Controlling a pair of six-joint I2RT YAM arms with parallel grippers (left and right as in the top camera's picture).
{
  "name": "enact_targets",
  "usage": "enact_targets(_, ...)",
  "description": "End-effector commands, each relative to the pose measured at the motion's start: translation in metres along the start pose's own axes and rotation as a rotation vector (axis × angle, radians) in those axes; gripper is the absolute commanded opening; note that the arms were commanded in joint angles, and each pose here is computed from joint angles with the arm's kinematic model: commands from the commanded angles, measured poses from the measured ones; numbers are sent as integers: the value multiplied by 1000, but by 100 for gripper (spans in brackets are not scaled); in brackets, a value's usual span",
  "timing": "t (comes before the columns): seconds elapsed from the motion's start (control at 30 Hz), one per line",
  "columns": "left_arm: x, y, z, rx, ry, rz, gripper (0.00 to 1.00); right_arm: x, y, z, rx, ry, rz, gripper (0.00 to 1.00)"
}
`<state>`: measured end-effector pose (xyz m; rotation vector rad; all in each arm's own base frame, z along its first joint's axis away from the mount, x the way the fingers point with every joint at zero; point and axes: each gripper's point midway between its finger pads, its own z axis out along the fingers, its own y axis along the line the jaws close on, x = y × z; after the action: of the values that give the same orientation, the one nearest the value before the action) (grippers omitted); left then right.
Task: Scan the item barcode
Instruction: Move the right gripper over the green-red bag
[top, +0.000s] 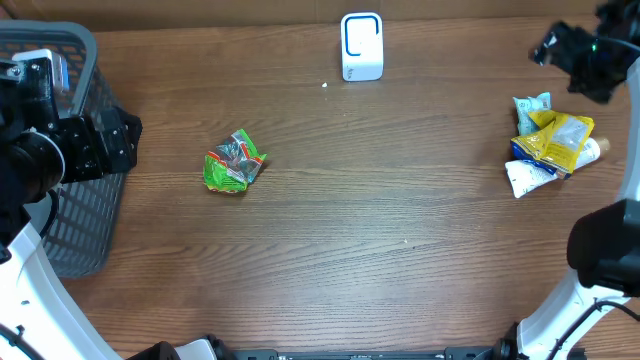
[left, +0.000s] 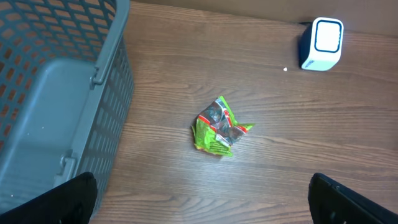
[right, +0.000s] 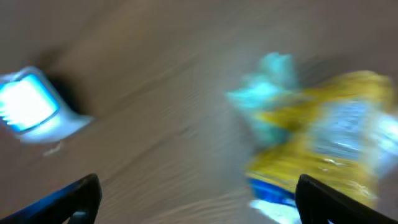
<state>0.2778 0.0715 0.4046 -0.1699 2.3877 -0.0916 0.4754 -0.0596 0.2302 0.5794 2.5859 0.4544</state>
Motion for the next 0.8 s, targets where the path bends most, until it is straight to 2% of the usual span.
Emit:
enact_targets(0.0,0,0,1,8,-1,8,100,35,105,-16,-442,111,-206,100)
enact_targets(0.23,0,0,1,9,-1,8,100,97,196,20,-455,202,-322,100)
enact_targets(0.37,0,0,1,8,-1,7,100,141,242,54,-425,260,-308,99)
enact_targets(0.5,0,0,1,9,-1,8,100,200,284,89,-432,360,-312,98)
enact_targets(0.53,0,0,1,9,-1,8,100,229,298,106,-427,412,-308,98)
enact_targets(0.63,0,0,1,9,-1,8,100,283,315,140,-382,497,-279,96)
enact_targets(0.77,0,0,1,9,-1,8,100,331,326,167,-358,556,-277,96)
